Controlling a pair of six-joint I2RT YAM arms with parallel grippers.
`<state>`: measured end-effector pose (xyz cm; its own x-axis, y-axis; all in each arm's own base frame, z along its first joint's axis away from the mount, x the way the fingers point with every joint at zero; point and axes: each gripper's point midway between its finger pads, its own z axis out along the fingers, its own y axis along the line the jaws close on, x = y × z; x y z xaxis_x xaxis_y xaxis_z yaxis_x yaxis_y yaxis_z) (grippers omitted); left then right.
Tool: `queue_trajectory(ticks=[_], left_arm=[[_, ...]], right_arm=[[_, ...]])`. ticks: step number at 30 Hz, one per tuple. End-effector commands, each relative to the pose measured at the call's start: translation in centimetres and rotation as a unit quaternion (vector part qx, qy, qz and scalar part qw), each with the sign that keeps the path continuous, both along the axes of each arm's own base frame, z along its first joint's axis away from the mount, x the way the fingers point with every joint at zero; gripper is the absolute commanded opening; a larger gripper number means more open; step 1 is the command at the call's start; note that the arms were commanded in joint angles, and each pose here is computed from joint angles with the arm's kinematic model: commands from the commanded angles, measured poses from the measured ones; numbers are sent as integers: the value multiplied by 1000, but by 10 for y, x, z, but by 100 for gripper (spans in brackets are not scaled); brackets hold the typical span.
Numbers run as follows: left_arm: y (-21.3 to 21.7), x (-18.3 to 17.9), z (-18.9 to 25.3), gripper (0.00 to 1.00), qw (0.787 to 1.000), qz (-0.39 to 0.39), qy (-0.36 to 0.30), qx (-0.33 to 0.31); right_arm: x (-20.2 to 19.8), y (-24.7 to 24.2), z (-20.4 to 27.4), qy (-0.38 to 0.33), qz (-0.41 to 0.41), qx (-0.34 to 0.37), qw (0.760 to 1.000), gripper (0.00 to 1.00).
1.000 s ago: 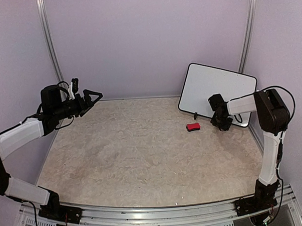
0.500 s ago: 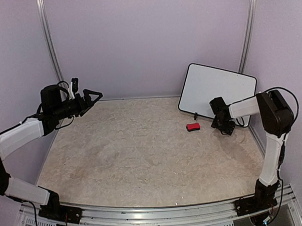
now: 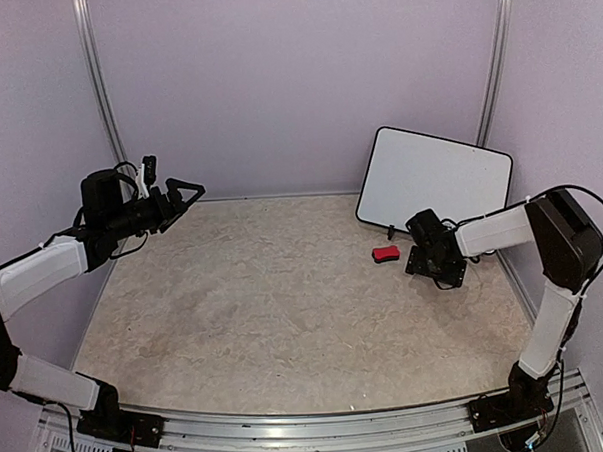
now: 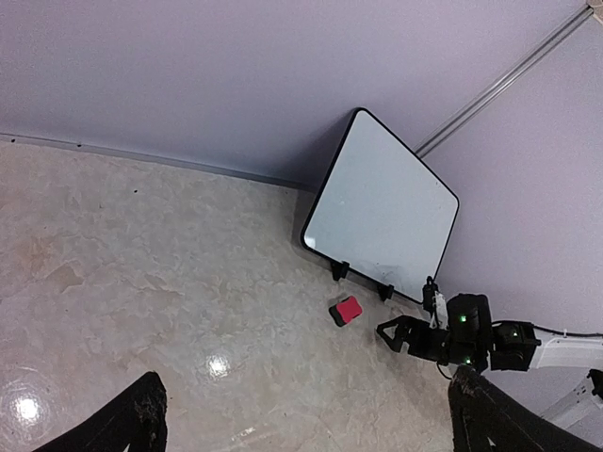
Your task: Erase the whiteboard
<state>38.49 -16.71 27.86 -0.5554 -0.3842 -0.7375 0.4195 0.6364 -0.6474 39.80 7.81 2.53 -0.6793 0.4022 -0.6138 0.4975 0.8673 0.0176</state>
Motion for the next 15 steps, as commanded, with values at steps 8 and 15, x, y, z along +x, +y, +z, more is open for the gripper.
queue_trajectory(ticks=[8, 15], left_arm=[[4, -1, 10, 99, 998, 28, -26, 43], [-16, -29, 46, 99, 987, 52, -67, 133]], right_arm=[[-53, 116, 114, -122, 340, 52, 931, 100], [-98, 149, 204, -226, 477, 58, 847, 99]])
